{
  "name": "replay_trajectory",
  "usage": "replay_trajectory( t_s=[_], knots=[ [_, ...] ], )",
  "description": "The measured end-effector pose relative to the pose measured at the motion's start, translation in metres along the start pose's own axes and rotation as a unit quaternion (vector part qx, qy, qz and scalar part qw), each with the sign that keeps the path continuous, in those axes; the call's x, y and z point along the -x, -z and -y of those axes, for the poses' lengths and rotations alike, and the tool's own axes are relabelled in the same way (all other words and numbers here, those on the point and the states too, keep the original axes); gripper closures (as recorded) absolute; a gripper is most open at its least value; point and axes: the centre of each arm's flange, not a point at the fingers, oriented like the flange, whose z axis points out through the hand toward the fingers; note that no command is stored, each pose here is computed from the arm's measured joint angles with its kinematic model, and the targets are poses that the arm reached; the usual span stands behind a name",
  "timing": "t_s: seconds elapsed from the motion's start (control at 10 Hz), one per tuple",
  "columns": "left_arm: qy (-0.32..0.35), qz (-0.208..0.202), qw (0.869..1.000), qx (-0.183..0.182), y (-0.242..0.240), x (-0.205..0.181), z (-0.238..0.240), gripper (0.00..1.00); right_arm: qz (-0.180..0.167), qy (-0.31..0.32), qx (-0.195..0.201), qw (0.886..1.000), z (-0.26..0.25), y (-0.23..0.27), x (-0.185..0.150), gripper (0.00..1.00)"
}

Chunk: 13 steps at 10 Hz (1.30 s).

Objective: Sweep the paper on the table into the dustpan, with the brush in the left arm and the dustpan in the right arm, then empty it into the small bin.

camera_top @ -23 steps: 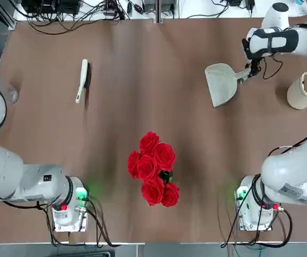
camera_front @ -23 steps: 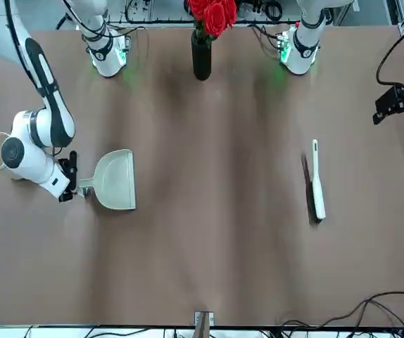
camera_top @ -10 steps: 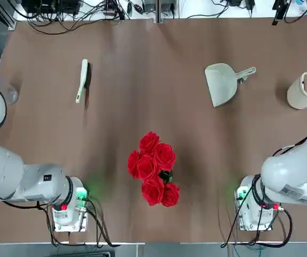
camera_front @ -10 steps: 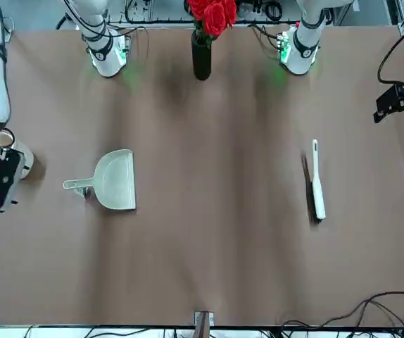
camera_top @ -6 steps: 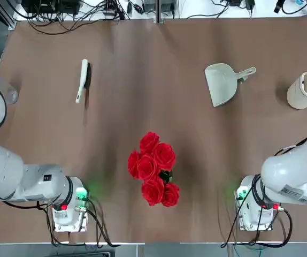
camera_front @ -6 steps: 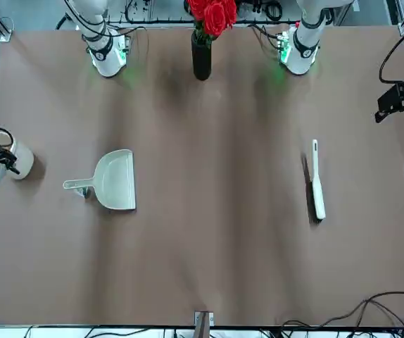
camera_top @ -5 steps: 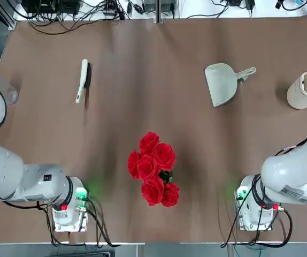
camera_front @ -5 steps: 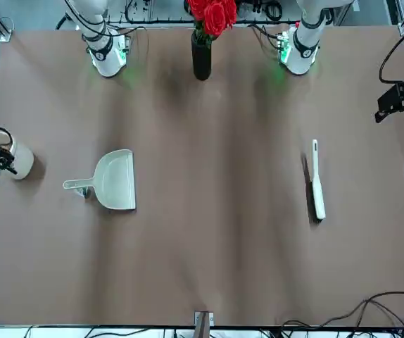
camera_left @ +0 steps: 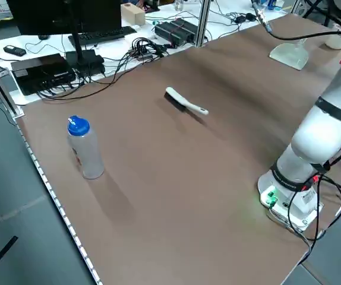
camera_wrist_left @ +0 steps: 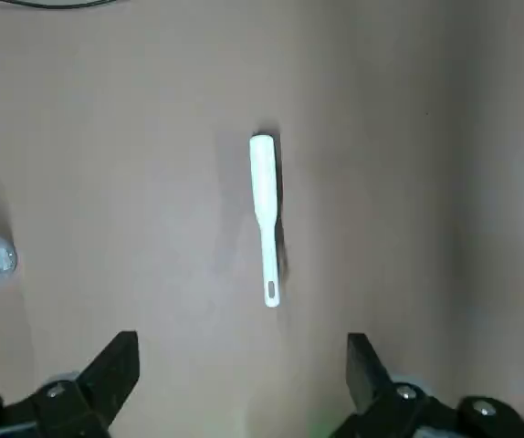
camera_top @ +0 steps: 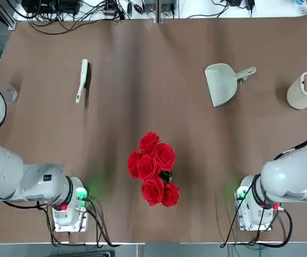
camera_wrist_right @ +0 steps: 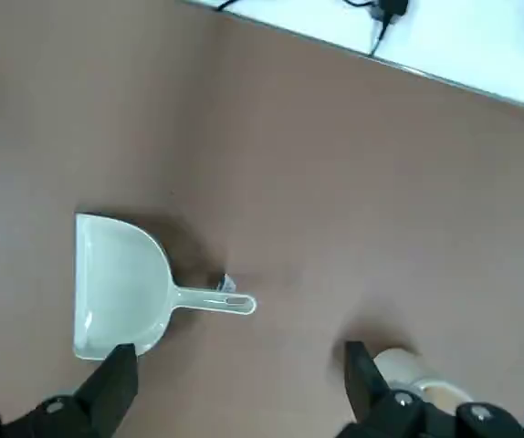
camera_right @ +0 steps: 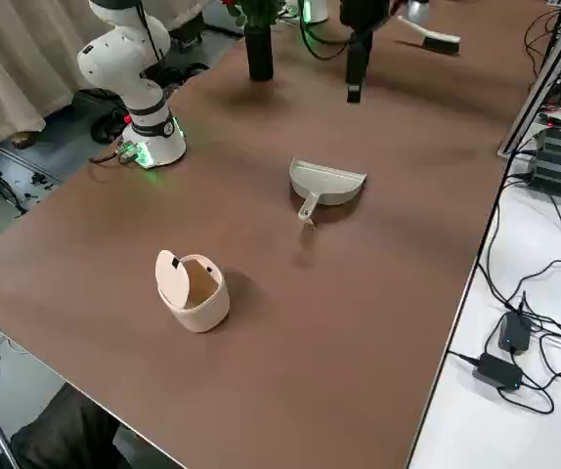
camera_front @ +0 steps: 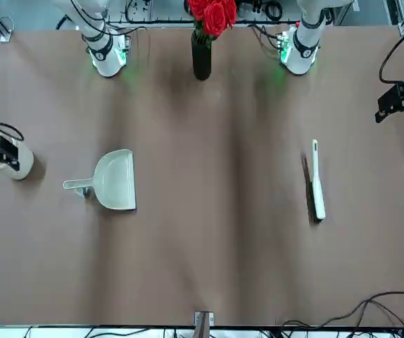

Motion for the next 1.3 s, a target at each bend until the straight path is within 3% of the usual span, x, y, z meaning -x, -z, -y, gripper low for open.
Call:
replay_trajectory(
  t_s=[0.2,0.6,1.3],
  knots=[
    [0.0,0.0,1.0,0.0,0.0,0.0,0.0,0.0,-0.01,-0.078,-0.01,0.997,0.003,0.022,0.019,0.0],
    [0.0,0.0,1.0,0.0,0.0,0.0,0.0,0.0,0.003,-0.133,-0.023,0.991,0.011,0.044,0.055,0.0],
    [0.0,0.0,1.0,0.0,0.0,0.0,0.0,0.0,0.023,-0.135,-0.041,0.99,0.019,0.037,0.059,0.0]
  ],
)
